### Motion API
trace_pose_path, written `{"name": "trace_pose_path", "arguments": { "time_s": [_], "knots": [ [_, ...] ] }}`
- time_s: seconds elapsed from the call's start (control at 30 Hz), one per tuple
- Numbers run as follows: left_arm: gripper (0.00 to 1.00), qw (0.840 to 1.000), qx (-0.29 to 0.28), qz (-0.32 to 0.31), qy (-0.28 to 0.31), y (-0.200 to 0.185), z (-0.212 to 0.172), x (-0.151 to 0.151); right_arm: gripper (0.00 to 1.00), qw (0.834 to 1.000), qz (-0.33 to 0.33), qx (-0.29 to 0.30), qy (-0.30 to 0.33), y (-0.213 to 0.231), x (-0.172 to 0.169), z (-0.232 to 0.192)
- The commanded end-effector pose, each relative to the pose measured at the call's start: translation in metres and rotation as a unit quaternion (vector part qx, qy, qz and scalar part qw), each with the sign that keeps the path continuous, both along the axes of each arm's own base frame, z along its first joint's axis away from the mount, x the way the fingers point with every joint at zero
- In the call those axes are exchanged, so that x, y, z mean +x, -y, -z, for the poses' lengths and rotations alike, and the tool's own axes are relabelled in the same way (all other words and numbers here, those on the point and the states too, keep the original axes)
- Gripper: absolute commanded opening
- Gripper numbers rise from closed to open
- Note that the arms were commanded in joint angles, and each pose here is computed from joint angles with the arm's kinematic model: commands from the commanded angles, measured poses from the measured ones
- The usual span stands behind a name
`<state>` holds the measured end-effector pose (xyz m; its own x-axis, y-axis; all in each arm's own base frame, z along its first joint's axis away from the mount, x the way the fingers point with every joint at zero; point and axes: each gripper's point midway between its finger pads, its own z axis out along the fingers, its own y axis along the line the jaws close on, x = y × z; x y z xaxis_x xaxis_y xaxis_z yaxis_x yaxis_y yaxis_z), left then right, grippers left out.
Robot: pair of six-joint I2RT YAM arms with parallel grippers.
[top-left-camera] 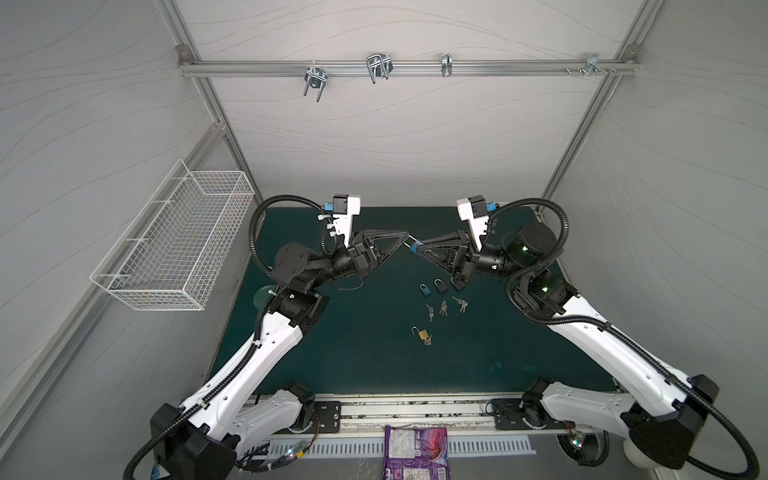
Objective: Lock with the key
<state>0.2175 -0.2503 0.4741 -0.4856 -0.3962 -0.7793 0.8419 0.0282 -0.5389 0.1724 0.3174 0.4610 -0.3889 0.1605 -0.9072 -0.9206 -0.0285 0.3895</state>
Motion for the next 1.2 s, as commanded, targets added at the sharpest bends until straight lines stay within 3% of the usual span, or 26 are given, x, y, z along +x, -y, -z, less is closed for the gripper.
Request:
{"name": "trace_pose_path", "arguments": {
  "time_s": [0.0,0.07,0.23,0.6,0.83,0.97,1.17],
  "knots": [
    [0.00,0.999,-0.027,0.008,0.046,-0.005,-0.028,-0.016,0.06,1.000,-0.005,0.011,0.017,0.003,-0.006,-0.014],
    [0.00,0.999,-0.028,0.006,0.045,-0.006,-0.028,-0.016,0.00,1.000,-0.006,0.009,0.023,0.003,-0.007,-0.014],
    [0.00,0.999,-0.026,0.009,0.044,-0.005,-0.028,-0.017,0.00,0.999,-0.006,0.002,0.038,0.004,-0.009,-0.015],
    [0.00,0.998,0.013,0.033,0.052,0.011,-0.008,-0.027,0.00,0.997,-0.058,0.042,0.002,0.001,-0.019,-0.043],
    [0.00,0.995,0.072,0.053,0.049,0.030,0.021,-0.037,0.00,0.996,-0.069,0.063,-0.014,0.001,-0.018,-0.053],
    [0.00,0.990,0.120,0.068,0.036,0.048,0.048,-0.043,0.00,0.997,-0.026,0.068,0.013,0.004,-0.010,-0.062],
    [0.00,0.978,0.173,0.113,-0.003,0.073,0.092,-0.048,0.00,0.994,-0.038,0.094,0.051,0.002,-0.012,-0.100]
  ]
}}
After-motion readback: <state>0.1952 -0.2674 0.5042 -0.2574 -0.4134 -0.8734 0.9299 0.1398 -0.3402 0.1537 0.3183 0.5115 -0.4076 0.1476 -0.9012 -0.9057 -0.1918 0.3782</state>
